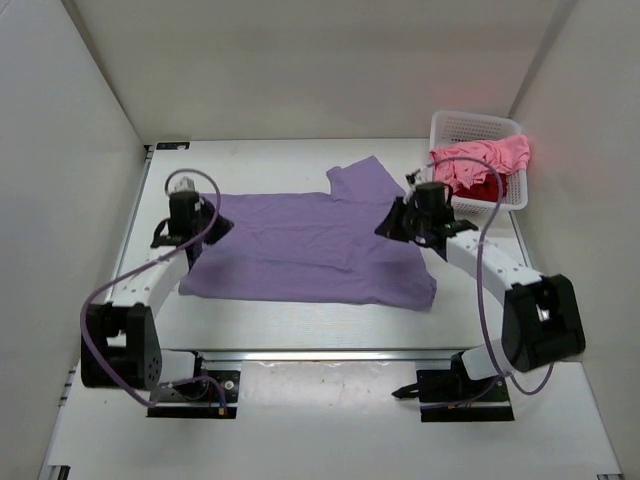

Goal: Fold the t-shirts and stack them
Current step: Fold the flattened tshirt in 1/3 of the way, then grap the side of the flattened tshirt furthest away from the robot with both arms, then fold the other side of the tshirt into a rectangle

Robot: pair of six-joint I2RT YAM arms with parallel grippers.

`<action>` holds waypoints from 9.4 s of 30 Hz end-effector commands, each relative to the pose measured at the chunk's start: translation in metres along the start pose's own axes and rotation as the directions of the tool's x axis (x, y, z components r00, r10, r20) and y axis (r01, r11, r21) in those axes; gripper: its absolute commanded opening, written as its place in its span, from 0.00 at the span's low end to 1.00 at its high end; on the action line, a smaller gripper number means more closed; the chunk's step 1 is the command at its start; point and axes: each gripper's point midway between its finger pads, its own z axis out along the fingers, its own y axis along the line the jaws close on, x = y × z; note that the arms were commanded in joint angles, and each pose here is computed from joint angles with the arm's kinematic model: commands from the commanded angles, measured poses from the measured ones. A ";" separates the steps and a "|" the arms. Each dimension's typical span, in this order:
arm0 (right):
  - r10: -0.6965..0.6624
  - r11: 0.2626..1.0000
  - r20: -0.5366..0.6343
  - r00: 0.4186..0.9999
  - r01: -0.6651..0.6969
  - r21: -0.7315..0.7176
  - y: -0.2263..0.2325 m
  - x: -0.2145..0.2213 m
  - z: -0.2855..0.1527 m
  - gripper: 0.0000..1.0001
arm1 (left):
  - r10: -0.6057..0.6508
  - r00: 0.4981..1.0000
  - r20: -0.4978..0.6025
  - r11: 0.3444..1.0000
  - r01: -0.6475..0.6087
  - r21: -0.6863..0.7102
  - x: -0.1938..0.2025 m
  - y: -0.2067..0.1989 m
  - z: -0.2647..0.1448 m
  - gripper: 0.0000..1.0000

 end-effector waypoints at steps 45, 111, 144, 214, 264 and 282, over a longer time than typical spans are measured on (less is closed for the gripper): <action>-0.205 0.968 0.045 0.978 0.195 0.159 -0.048 -0.203 0.180 0.22 | 0.243 0.969 -0.044 0.861 -0.236 -0.451 -0.176 0.056 0.184 0.00; -0.085 0.976 -0.008 0.996 0.085 0.200 -0.131 -0.209 0.213 0.34 | 0.200 0.980 0.005 0.929 -0.188 -0.319 -0.172 0.029 0.180 0.00; -0.121 0.986 -0.070 0.990 0.128 0.106 -0.048 -0.225 0.128 0.00 | 0.179 0.979 0.101 0.962 -0.152 -0.227 -0.161 0.011 0.124 0.00; -0.220 0.973 0.014 0.975 0.219 0.073 0.005 -0.005 0.019 0.11 | 0.402 0.913 0.070 0.910 -0.407 0.076 0.011 -0.100 0.026 0.30; -0.333 0.939 -0.365 0.869 0.270 -0.213 0.084 0.119 -0.001 0.28 | 0.304 0.952 -0.042 0.896 -0.271 0.351 0.078 -0.118 0.004 0.28; 0.071 0.987 -0.024 0.997 -0.067 0.148 -0.055 0.064 -0.035 0.24 | 0.544 0.795 -0.269 0.755 -0.325 0.569 0.217 -0.178 -0.015 0.41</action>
